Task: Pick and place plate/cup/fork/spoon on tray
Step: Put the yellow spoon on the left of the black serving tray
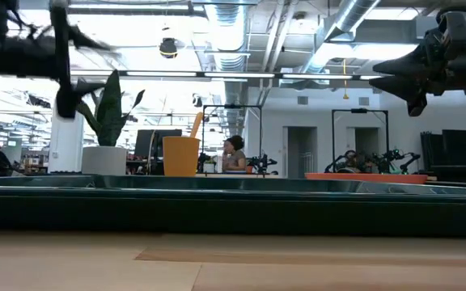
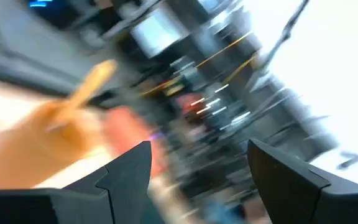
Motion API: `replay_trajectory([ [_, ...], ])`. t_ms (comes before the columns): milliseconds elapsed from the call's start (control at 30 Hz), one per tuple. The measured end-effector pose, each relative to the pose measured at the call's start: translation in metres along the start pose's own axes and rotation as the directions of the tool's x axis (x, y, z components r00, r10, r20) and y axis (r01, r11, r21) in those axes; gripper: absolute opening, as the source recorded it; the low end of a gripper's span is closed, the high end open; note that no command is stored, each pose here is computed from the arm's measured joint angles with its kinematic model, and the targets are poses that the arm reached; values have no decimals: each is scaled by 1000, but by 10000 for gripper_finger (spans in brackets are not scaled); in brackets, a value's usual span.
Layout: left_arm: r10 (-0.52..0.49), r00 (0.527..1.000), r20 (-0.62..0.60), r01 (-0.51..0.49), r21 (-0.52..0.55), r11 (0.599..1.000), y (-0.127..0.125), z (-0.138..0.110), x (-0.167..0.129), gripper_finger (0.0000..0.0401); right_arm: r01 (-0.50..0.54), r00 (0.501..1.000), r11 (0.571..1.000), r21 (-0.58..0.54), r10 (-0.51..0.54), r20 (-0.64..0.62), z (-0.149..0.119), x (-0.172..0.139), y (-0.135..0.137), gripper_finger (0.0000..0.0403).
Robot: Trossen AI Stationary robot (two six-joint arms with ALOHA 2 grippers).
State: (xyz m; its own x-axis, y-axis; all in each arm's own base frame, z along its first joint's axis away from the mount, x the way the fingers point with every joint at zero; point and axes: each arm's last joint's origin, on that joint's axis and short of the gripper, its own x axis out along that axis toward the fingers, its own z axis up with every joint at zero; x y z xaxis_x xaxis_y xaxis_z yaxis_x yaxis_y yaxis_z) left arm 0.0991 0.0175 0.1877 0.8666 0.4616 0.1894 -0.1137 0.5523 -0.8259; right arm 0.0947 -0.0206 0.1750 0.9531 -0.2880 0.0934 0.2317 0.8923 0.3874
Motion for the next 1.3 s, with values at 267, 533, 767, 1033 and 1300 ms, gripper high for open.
replay_trajectory([
  [267,-112,989,101,106,71,992,-61,37,18,251,-18,1000,967,255,12,25,6,-1,2,179],
  [533,123,991,-53,-101,309,946,-120,50,94,251,-17,1000,937,349,8,27,6,-1,2,179],
  [767,511,840,-185,-293,637,713,-114,54,175,251,-4,1000,940,340,-4,23,6,-1,2,179],
  [1033,518,778,-355,-74,768,637,-70,81,242,251,22,1000,943,331,-25,4,4,-1,0,179],
  [1300,511,711,-484,75,774,629,-12,117,254,251,38,999,944,326,-34,-17,2,-1,0,179],
])
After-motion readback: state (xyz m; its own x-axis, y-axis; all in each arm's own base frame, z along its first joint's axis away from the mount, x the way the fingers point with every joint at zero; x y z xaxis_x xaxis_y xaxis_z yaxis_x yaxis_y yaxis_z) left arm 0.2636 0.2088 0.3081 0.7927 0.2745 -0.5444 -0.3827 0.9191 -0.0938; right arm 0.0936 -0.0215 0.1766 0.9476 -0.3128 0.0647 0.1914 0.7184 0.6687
